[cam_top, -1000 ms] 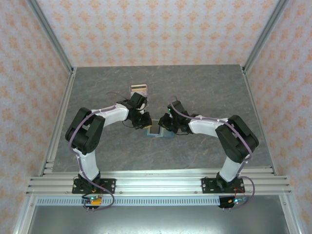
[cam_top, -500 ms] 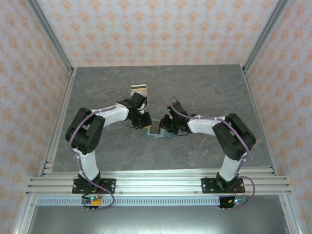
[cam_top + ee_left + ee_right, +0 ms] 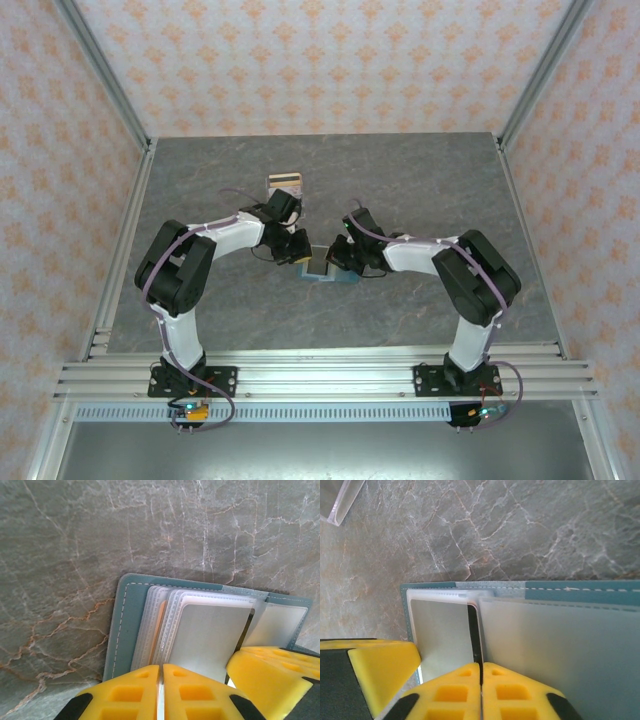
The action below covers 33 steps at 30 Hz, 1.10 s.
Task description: Take the credit cards out of the card holder
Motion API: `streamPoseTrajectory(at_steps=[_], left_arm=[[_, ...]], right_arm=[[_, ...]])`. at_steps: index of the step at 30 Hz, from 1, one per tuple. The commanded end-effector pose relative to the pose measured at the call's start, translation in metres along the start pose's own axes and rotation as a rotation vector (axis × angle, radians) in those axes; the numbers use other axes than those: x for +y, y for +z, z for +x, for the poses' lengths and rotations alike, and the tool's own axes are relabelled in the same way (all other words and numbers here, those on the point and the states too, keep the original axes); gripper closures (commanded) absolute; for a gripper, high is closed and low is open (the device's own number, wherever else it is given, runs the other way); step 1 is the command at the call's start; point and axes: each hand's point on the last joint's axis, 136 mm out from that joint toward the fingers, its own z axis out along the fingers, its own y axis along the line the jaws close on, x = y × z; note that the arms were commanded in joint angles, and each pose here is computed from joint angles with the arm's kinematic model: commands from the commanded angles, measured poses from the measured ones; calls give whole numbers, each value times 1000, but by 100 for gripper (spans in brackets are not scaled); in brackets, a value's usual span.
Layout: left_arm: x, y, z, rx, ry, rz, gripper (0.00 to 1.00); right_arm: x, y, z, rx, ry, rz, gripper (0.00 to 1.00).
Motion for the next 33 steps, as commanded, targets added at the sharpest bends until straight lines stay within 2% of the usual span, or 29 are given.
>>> streamPoseTrajectory(at_steps=[1,7,15,24,33], left_arm=[[32,14,11,35,-42,-116,88],[27,-2,6,-8,-22,-125,83],[23,-4,5,-8,-21,-110,82],[-23,-33,-4,-64,64,43,83],[-30,-10,-1,8,89,43,88]], right_arm=[[6,-5,-6,-32,-26,-8,96],[-6,-18,-7,-71,-41,45,97],[-15,-20,-8,-86,-36,73,96],[-12,-14,-5,-59,-43,54,95],[-14,-11,-3,-50,-43,59,95]])
